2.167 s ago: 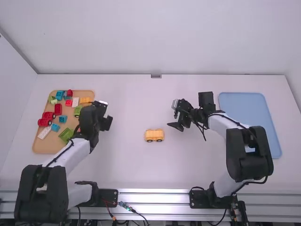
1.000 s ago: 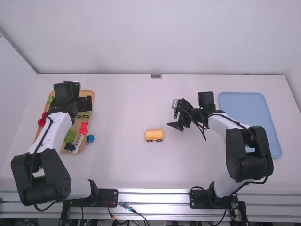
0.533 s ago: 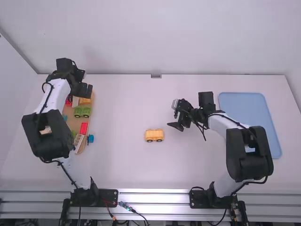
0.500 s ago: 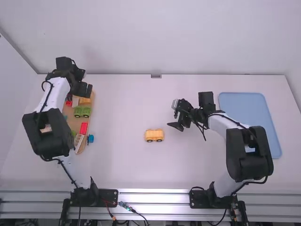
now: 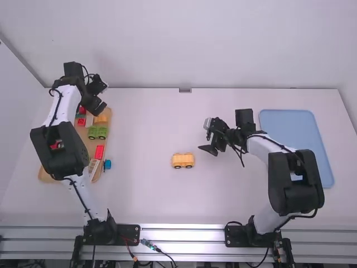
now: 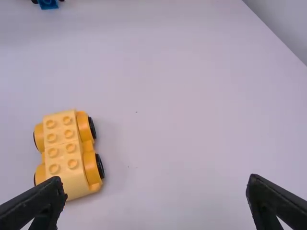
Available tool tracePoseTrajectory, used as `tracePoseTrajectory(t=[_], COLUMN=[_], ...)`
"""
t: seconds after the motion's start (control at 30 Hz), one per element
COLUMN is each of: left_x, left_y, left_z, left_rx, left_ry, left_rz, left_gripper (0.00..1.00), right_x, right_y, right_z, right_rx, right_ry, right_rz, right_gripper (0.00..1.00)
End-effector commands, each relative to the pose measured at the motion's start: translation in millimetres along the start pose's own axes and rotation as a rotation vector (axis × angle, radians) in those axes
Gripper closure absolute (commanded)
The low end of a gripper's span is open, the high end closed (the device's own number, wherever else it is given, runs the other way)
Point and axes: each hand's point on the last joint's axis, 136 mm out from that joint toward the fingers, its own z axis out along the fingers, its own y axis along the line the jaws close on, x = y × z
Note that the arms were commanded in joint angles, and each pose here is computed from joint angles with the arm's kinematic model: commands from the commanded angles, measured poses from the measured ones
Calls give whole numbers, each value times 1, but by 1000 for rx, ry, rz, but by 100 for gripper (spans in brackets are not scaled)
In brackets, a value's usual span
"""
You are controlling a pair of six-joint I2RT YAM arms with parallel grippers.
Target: Assemble lego blocks to make yellow taxi
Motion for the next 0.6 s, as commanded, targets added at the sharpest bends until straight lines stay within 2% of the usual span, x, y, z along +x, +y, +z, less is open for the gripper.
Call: tracePoseTrajectory(t=[0.0, 0.17, 0.37, 0.57], left_x=[18, 24, 27, 30], left_y=[-12, -20, -16, -22], left_z=[25, 34, 39, 45], left_rx=[48, 77, 59, 117], left_ry=[49, 53, 40, -45], left_rz=[127, 245, 223, 164], left_gripper=[1, 1, 1, 1], right_x=[-12, -10, -10, -14], right_y=[-4, -1, 0, -7], right_z=[-5, -5, -5, -5], right_rx=[12, 1, -4, 20], right_ry=[-17, -9, -10, -23], right_rz=[-24, -8, 15, 79], right_gripper=[0, 1, 1, 1])
